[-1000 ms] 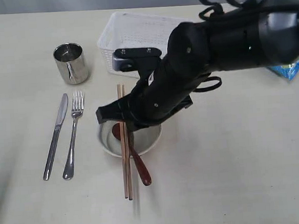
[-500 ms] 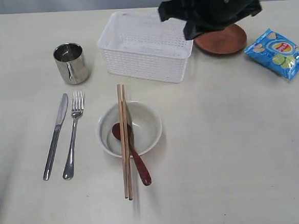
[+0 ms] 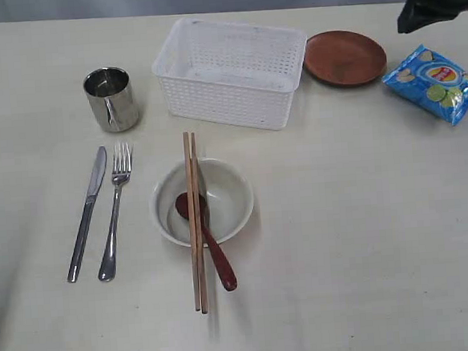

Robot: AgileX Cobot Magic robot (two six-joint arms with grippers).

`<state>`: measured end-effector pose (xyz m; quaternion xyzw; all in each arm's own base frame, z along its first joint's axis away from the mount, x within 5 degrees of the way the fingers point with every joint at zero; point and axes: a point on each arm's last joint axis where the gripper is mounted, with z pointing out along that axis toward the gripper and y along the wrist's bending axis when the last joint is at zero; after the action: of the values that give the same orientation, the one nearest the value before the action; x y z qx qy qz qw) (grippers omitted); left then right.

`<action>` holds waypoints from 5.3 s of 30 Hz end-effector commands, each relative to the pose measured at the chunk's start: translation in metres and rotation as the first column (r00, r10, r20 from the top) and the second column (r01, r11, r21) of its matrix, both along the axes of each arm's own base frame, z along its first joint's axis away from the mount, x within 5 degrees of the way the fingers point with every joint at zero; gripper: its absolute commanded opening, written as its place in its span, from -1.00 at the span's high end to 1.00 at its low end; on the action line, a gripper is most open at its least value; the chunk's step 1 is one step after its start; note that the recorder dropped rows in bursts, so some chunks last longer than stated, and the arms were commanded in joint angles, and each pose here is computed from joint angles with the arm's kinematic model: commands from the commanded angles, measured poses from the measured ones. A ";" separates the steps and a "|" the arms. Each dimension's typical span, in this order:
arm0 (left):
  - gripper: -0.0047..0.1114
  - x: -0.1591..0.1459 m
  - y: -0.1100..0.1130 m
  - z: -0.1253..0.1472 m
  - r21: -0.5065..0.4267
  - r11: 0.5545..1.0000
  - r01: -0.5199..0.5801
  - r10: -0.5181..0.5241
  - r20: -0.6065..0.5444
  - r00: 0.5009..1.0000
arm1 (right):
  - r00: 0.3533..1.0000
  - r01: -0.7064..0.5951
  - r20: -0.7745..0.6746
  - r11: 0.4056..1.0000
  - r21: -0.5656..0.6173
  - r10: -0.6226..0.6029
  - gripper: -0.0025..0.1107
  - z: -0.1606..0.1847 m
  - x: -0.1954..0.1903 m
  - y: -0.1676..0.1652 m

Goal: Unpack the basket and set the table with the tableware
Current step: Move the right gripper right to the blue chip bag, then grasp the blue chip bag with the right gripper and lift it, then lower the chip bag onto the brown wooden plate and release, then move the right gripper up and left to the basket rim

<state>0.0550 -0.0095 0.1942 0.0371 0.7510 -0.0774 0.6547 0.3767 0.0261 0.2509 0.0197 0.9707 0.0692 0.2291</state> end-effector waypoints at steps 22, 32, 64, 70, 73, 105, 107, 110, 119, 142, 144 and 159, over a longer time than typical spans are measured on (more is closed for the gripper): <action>0.92 0.000 0.000 0.000 -0.001 1.000 0.001 -0.001 0.007 1.000 | 0.874 0.483 -0.297 0.764 0.427 -0.385 0.67 -0.112 -0.003 -0.186; 0.92 0.000 0.000 0.000 -0.001 1.000 0.001 -0.001 0.007 1.000 | 0.844 0.530 -0.350 0.735 0.424 -0.406 0.24 -0.150 0.001 -0.188; 0.92 0.000 0.000 0.000 -0.001 1.000 0.001 -0.001 0.007 1.000 | 0.941 0.255 -0.019 0.671 0.696 -0.338 0.96 -0.067 0.017 -0.169; 0.92 0.000 0.000 0.000 -0.001 1.000 0.001 -0.001 0.007 1.000 | 0.962 0.123 0.083 0.684 0.719 -0.260 0.96 -0.035 0.035 -0.144; 0.92 0.000 0.000 0.000 -0.001 1.000 0.001 -0.001 0.007 1.000 | 0.969 0.049 0.137 0.699 0.713 -0.207 0.96 -0.018 0.049 -0.124; 0.92 0.000 0.000 0.000 -0.001 1.000 0.001 -0.001 0.007 1.000 | 0.989 -0.042 0.135 0.751 0.659 -0.063 0.96 -0.043 0.117 -0.028; 0.92 0.000 0.000 0.000 -0.001 1.000 0.001 -0.001 0.007 1.000 | 0.989 -0.041 0.134 0.745 0.666 -0.065 0.96 -0.043 0.117 -0.028; 0.92 0.000 0.000 0.000 -0.001 1.000 0.001 -0.001 0.007 1.000 | 0.997 -0.018 0.066 0.767 0.641 -0.031 0.96 -0.057 0.115 -0.028; 0.92 0.000 0.000 0.000 -0.001 1.000 0.001 -0.001 0.007 1.000 | 0.983 0.103 -0.181 0.890 0.444 -0.023 0.96 -0.092 0.100 -0.049; 0.92 0.000 0.000 0.000 -0.001 1.000 0.001 -0.001 0.007 1.000 | 0.972 0.112 -0.234 0.871 0.479 0.003 0.94 -0.105 0.100 -0.049; 0.92 0.000 0.000 0.000 -0.001 1.000 0.001 -0.001 0.007 1.000 | 0.977 0.079 -0.212 0.872 0.483 0.029 0.79 -0.092 0.100 -0.049; 0.92 0.000 0.000 0.000 -0.001 1.000 0.001 -0.001 0.007 1.000 | 0.989 -0.146 0.030 0.900 0.410 0.147 0.23 -0.011 0.103 -0.043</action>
<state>0.0550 -0.0095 0.1942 0.0371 0.7510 -0.0774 0.6547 0.4810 -0.0262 0.2247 0.0317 0.9478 0.2536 0.1907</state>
